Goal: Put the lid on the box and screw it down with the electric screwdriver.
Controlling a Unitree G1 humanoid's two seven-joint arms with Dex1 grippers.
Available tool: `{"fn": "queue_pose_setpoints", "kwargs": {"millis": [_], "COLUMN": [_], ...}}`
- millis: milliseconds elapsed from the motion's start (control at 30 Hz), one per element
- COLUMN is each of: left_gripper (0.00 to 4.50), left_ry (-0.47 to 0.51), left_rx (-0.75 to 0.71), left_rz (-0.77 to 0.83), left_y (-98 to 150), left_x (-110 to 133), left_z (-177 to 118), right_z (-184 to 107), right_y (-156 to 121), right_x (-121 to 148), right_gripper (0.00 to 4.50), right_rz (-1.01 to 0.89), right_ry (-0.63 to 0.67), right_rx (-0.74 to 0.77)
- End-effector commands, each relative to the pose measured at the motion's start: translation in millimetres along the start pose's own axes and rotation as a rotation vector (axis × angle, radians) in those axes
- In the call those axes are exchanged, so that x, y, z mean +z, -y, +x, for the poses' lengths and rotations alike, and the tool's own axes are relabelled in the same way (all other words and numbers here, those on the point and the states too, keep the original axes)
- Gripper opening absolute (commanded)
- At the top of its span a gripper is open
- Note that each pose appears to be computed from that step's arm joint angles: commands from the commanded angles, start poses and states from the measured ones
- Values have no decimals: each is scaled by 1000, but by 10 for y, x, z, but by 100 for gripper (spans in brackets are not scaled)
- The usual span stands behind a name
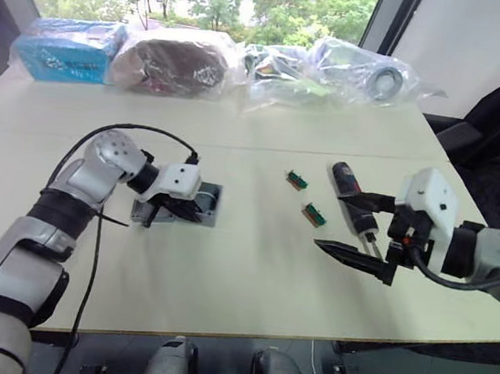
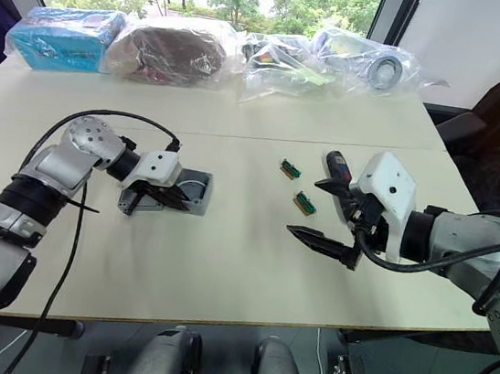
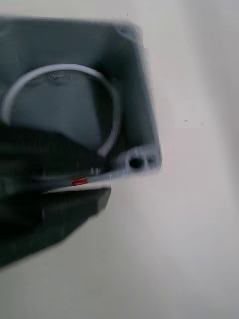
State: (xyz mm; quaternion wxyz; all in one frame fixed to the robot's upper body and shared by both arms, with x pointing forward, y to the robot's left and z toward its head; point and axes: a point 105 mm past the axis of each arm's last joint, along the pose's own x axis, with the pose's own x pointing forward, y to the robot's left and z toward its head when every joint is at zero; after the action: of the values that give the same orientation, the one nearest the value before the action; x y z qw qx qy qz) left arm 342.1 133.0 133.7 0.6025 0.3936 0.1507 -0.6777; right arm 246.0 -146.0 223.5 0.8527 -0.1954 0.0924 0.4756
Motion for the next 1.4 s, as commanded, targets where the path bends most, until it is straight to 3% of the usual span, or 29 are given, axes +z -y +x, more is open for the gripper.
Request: {"fn": "queue_pose_setpoints", "kwargs": {"millis": [33,133,467,667,1067,1100,1233,1400], "left_gripper": [3,3,3,3,3,59,203,388], "left_ry": [28,43,17,57,74,79,86,158], "left_rx": [-67,-98,-154,-159,-154,-148,-130,-33], "left_rz": [124,175,215,230,159,157,168,141], "left_y": [-65,-140,-298,-364,-449,-458,-473,-505], "left_x": [235,350,404,546,657,667,671,697], "left_z": [55,153,355,446,535,527,442,120], "right_z": [-49,-51,-93,-90,-72,-68,-56,-37], "right_y": [10,4,-27,-42,-48,-48,-46,-61], "right_x": [107,107,100,92,99,100,100,105], "right_gripper": [450,450,450,450,450,450,450,450], "right_rz": [-47,-47,-39,-37,-46,-46,-45,-43], "right_ry": [25,21,12,11,9,10,11,16], "right_rx": [-17,-21,-41,-49,-52,-51,-48,-38]}}
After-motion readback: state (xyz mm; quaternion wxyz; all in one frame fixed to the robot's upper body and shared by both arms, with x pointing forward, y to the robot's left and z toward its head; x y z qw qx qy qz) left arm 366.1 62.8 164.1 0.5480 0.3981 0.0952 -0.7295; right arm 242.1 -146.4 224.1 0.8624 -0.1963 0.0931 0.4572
